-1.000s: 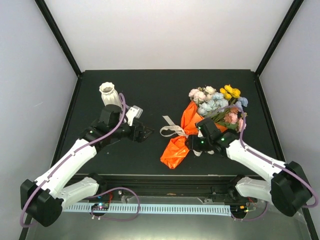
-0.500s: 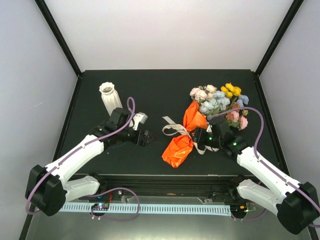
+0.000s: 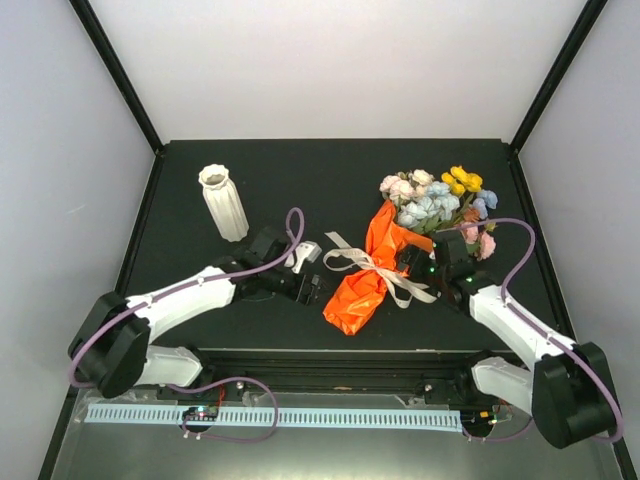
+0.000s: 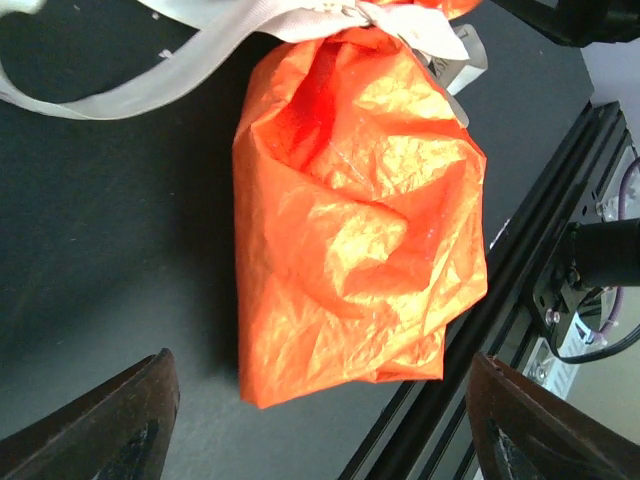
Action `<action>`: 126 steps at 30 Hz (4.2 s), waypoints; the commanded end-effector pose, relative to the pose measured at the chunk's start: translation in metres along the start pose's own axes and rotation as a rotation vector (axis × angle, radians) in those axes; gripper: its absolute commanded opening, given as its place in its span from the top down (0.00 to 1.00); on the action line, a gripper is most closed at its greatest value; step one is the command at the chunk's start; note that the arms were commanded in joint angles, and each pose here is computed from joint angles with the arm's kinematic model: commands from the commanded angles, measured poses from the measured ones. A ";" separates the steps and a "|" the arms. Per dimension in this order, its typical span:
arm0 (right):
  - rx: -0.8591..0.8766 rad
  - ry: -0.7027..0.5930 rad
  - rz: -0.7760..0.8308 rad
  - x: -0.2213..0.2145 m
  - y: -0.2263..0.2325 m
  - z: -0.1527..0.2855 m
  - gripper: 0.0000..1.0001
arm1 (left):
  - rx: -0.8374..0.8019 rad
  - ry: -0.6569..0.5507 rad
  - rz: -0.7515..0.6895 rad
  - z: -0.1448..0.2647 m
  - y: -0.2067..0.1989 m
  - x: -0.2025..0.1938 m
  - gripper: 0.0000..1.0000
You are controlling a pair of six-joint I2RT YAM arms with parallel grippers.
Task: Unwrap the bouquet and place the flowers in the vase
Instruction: Move the fake flower to the center of the board, then untie the ribbon from the wrapping paper.
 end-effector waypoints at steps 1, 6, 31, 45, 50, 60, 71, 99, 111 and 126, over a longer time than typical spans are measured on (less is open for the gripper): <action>0.112 -0.062 0.017 0.010 0.010 -0.015 0.04 | -0.022 -0.028 -0.016 -0.020 -0.007 0.005 0.22; 0.217 -0.025 0.127 0.019 0.026 -0.033 0.07 | -0.057 -0.014 -0.081 -0.041 -0.007 -0.013 0.24; -0.043 0.213 0.062 0.038 0.045 -0.020 0.06 | -0.028 -0.145 -0.114 -0.015 -0.029 -0.026 0.15; 0.025 0.185 -0.420 -0.015 0.023 -0.009 0.52 | 0.321 -0.476 -0.308 0.094 -0.060 0.012 0.01; 0.025 0.243 -0.413 -0.017 0.030 -0.024 0.53 | 0.396 -0.522 -0.365 0.124 -0.069 0.014 0.01; 0.005 0.338 -0.436 -0.029 0.037 -0.049 0.53 | 0.405 -0.597 -0.447 0.138 -0.061 0.000 0.01; -0.087 0.342 -0.418 -0.034 0.027 -0.060 0.55 | 0.391 -0.654 -0.472 0.148 -0.063 -0.004 0.01; -0.198 0.129 -0.261 -0.018 0.011 -0.011 0.80 | 0.392 -0.659 -0.492 0.148 -0.063 -0.003 0.01; -0.161 0.126 -0.250 -0.010 0.017 -0.031 0.61 | 0.382 -0.666 -0.494 0.150 -0.063 -0.006 0.01; 0.147 0.026 0.155 -0.016 0.042 -0.033 0.59 | 0.357 -0.651 -0.492 0.148 -0.063 -0.008 0.01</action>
Point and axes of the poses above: each gripper's point midway between its finger pads, its own z axis back along the fingers, its own y axis along the line the jaws close on, x = y × z, the point moved 8 cm from there along z, back along the fingers, and after that the axes turned 9 degrees about z, right-handed, at the moved point
